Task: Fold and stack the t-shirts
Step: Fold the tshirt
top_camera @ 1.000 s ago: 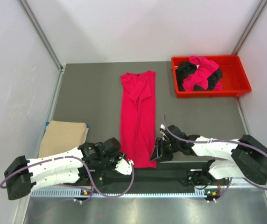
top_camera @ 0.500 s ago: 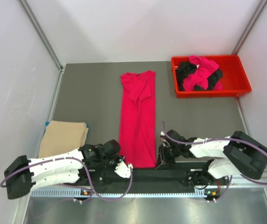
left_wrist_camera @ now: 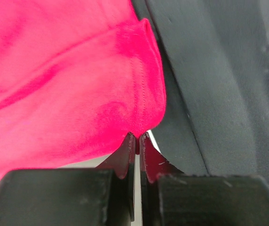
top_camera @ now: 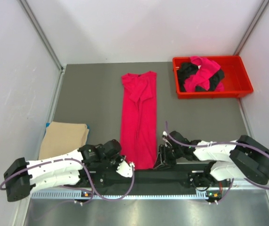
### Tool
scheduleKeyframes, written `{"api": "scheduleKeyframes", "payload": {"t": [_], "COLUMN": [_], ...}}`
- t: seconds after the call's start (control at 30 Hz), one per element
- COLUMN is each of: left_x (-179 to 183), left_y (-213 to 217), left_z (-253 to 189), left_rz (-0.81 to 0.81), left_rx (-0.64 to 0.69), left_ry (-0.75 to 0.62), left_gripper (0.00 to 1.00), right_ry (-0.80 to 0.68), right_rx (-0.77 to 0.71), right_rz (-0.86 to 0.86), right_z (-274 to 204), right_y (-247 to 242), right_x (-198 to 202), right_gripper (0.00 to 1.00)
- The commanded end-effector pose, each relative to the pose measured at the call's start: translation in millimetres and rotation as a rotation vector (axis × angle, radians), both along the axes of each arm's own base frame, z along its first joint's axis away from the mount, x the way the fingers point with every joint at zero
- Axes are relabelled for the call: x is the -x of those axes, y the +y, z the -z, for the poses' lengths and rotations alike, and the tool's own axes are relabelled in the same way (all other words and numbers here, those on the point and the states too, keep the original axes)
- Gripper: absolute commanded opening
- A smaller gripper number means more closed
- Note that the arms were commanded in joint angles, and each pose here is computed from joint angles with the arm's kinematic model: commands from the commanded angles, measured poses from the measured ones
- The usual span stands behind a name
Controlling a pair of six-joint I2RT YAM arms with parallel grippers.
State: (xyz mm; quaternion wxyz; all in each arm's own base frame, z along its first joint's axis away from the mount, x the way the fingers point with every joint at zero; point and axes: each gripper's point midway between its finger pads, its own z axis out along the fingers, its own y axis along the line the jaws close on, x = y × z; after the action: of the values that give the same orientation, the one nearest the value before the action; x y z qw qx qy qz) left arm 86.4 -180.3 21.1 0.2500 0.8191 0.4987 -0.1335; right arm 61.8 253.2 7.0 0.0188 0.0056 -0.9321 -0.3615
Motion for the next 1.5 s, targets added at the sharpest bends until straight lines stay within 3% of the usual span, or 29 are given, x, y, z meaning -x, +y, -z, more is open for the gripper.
{"api": "scheduleKeyframes", "payload": {"t": [0.0, 0.23, 0.43, 0.6, 0.87, 1.07, 1.47], "left_x": [3.4, 8.2, -30.1, -57.7, -155.7, -225.7, -325.2], "left_y": [-16.5, -17.2, -17.4, -25.7, -11.2, -9.0, -4.2], "left_z": [-26.8, -38.7, -62.1, -87.6, -120.8, -115.3, -88.0], "left_rz": [0.002, -0.021, -0.223, -0.385, -0.69, -0.847, -1.008], "left_rx": [0.085, 0.112, 0.156, 0.201, 0.278, 0.241, 0.232], "left_ry": [0.03, 0.06, -0.076, -0.071, -0.021, -0.021, 0.002], "left_gripper": [0.0, 0.0, 0.0, 0.0, 0.0, 0.0, 0.0], "right_ry": [-0.079, -0.082, -0.156, -0.281, -0.433, -0.515, -0.506], "right_rx": [0.03, -0.017, -0.015, -0.017, 0.042, 0.053, 0.032], "right_rz": [0.078, 0.069, 0.086, 0.078, 0.101, 0.144, 0.24], "right_z": [4.7, 3.3, -22.5, -56.8, -82.6, -92.6, -78.6], "right_y": [-4.0, 9.5, 6.9, 11.1, 2.7, 4.5, -1.1], "right_x": [-17.3, -22.8, -34.8, -64.3, -149.4, -228.6, -313.0], "right_gripper": [0.37, 0.0, 0.0, 0.0, 0.0, 0.0, 0.0]}}
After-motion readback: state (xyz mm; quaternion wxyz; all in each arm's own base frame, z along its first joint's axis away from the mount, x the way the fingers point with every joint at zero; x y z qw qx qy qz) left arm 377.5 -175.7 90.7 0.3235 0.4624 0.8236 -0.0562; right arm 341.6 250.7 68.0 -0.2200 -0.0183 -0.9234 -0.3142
